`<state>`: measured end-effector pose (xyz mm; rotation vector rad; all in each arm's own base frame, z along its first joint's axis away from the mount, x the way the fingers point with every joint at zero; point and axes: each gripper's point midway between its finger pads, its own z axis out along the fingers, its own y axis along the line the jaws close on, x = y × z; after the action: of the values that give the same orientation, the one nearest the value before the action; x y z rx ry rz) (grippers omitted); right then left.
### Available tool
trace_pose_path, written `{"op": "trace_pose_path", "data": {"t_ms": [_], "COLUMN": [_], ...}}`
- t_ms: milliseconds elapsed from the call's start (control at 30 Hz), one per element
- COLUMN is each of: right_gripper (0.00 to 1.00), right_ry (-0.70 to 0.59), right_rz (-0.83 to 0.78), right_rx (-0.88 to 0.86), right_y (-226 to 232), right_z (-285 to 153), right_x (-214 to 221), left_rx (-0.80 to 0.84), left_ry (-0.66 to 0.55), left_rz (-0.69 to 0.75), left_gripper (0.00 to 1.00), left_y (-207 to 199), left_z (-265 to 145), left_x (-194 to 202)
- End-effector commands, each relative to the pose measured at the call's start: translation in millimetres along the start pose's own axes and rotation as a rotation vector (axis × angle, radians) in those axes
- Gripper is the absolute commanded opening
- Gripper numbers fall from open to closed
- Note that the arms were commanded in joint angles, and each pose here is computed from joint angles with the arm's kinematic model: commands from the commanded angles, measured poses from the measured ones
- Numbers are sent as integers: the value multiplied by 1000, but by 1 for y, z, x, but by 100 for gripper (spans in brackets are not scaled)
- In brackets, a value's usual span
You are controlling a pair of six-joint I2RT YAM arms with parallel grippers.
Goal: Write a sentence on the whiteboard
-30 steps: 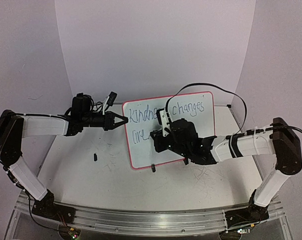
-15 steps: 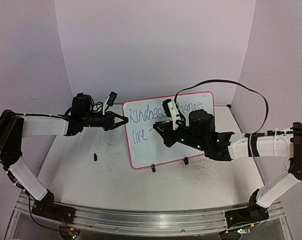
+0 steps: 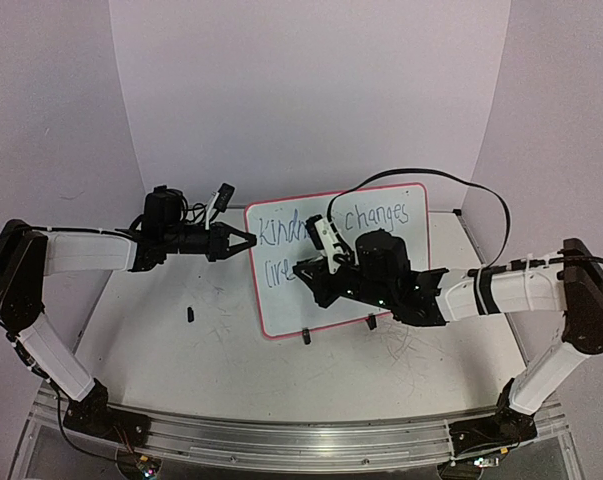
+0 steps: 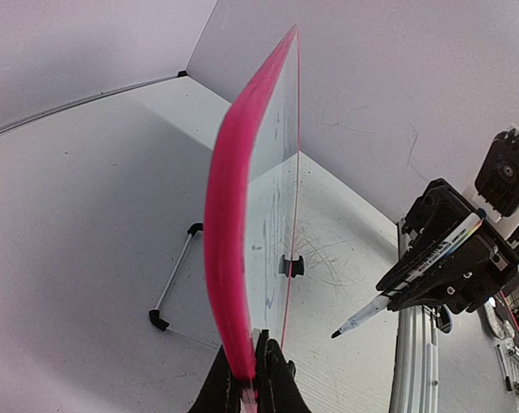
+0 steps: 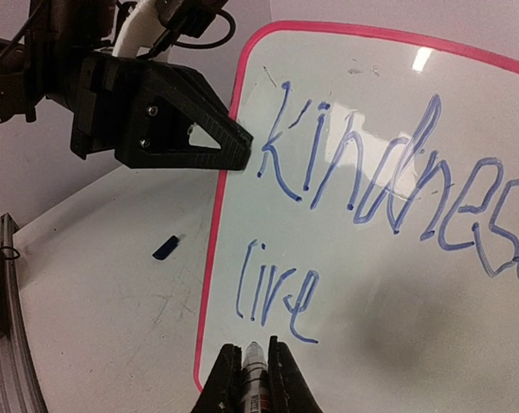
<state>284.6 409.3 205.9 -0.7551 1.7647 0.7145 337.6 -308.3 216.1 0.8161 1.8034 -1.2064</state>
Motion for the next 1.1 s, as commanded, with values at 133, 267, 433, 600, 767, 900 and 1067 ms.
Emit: {"op": "trace_pose_path", "data": {"t_ms": [133, 267, 433, 600, 767, 900, 1067], "right_gripper": [0, 0, 0, 0, 0, 0, 0], "right_ry": [-56, -56, -61, -64, -68, -78, -90], "right_rz": [30, 32, 23, 1, 23, 40, 39], "right_rx": [20, 26, 76, 135, 211, 226, 177], "right_y": [-2, -3, -12, -22, -36, -38, -29], "right_z": [3, 2, 1, -1, -2, 1, 9], "right_x": [-23, -22, -23, -24, -26, -29, -31], "left_rx": [-39, -39, -42, -42, -41, -42, -42], "left_ry": [-11, -9, -8, -7, -6, -3, -2], "left_rz": [111, 110, 108, 107, 106, 105, 105], "left_gripper": [0, 0, 0, 0, 0, 0, 0], "left_y": [0, 0, 1, 1, 1, 2, 2], "left_z": [-1, 0, 0, 0, 0, 1, 1], "left_x": [-11, -11, -10, -10, -10, -8, -8]}}
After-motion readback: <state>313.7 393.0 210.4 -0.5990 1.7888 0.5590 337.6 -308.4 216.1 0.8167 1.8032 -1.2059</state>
